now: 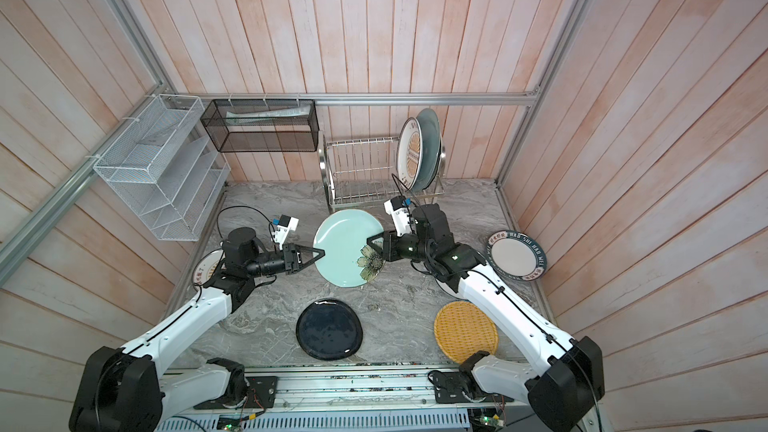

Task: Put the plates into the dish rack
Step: 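Grasp the mint-green plate rim with the right gripper while the left gripper releases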

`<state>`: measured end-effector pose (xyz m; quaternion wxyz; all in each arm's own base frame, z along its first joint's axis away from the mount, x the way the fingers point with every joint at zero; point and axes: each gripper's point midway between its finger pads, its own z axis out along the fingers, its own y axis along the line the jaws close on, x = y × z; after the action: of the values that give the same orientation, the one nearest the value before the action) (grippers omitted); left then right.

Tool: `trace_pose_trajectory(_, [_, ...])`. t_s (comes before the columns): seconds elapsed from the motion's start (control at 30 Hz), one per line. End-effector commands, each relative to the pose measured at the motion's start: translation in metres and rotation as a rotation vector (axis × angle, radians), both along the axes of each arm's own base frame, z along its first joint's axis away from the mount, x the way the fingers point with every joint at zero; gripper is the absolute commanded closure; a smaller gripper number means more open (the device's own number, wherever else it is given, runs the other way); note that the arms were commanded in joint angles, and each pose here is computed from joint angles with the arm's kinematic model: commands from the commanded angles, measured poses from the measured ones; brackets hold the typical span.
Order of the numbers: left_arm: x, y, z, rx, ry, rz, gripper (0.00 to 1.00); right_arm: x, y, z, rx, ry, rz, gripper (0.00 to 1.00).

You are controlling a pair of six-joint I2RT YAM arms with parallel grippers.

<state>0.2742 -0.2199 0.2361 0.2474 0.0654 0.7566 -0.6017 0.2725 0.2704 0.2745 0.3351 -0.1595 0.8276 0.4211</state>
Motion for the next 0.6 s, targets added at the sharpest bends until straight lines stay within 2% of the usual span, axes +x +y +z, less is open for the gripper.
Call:
trace_pose_trajectory(0.0, [-0.001, -0.003, 0.034, -0.042, -0.141, -0.044, 1.00, -0.007, -0.002, 0.010, 0.016, -0.003, 0.015, 0.78])
trace_pose_trajectory(0.23, [0.000, 0.000, 0.034, -0.042, -0.144, -0.036, 1.00, -0.012, 0.002, 0.016, 0.057, 0.015, 0.040, 0.99])
trace_pose_trajectory(0.43, [-0.001, 0.002, 0.036, -0.045, -0.147, -0.041, 0.99, -0.014, -0.001, 0.027, 0.087, -0.004, 0.024, 1.00])
trace_pose_trajectory(0.5, [0.000, 0.004, 0.036, -0.047, -0.151, -0.037, 0.85, -0.014, -0.004, 0.030, 0.093, -0.012, 0.006, 1.00])
trace_pose_trajectory(0.57, [-0.001, 0.006, 0.038, -0.054, -0.162, -0.035, 0.58, -0.014, -0.008, 0.034, 0.094, -0.024, -0.015, 1.00])
